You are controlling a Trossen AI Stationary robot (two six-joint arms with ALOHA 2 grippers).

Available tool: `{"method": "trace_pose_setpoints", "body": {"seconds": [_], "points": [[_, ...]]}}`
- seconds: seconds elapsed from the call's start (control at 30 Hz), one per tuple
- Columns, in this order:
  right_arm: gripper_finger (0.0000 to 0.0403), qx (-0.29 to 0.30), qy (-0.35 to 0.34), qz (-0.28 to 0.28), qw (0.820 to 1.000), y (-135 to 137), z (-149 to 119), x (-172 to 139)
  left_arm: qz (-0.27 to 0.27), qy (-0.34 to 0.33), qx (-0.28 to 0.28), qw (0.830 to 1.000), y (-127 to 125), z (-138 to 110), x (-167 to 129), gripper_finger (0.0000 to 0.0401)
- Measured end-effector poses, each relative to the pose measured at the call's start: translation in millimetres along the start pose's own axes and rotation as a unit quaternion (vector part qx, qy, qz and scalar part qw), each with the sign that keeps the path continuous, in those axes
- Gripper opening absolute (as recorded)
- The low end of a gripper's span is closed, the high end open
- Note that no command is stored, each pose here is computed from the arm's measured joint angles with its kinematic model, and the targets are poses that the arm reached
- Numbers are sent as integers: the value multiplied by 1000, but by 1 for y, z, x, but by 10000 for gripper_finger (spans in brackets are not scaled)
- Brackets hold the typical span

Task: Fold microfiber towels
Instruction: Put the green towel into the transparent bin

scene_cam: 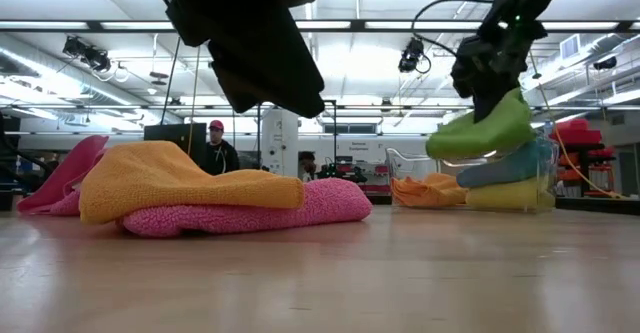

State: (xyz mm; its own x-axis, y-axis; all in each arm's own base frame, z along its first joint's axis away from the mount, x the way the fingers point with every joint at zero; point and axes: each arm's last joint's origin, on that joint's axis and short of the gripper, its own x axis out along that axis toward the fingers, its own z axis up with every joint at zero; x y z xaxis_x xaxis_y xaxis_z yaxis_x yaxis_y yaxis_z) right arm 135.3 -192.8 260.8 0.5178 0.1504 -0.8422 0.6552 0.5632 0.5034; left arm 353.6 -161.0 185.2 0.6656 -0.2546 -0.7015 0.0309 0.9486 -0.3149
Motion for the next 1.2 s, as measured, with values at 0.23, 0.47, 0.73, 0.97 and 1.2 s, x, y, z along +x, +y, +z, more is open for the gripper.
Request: {"method": "trace_pose_setpoints", "body": {"seconds": [0.23, 0.47, 0.73, 0.97, 1.2], "points": [[10, -26, 36, -101, 994, -5, 5, 14, 1, 0, 1, 1000, 1, 0, 0, 85], [55, -85, 76, -192, 975, 5, 6, 30, 1, 0, -2, 1000, 1, 0, 0, 78], [84, -105, 134, -210, 963, 10, -5, 51, -3, -6, -6, 1000, -1, 4, -6, 78], [160, -91, 108, -214, 967, 16, 0, 34, -3, -8, 6, 1000, 0, 7, -13, 71], [203, -90, 84, -243, 962, 31, 11, 2, -6, -6, 11, 1000, 0, 7, -14, 75]]}}
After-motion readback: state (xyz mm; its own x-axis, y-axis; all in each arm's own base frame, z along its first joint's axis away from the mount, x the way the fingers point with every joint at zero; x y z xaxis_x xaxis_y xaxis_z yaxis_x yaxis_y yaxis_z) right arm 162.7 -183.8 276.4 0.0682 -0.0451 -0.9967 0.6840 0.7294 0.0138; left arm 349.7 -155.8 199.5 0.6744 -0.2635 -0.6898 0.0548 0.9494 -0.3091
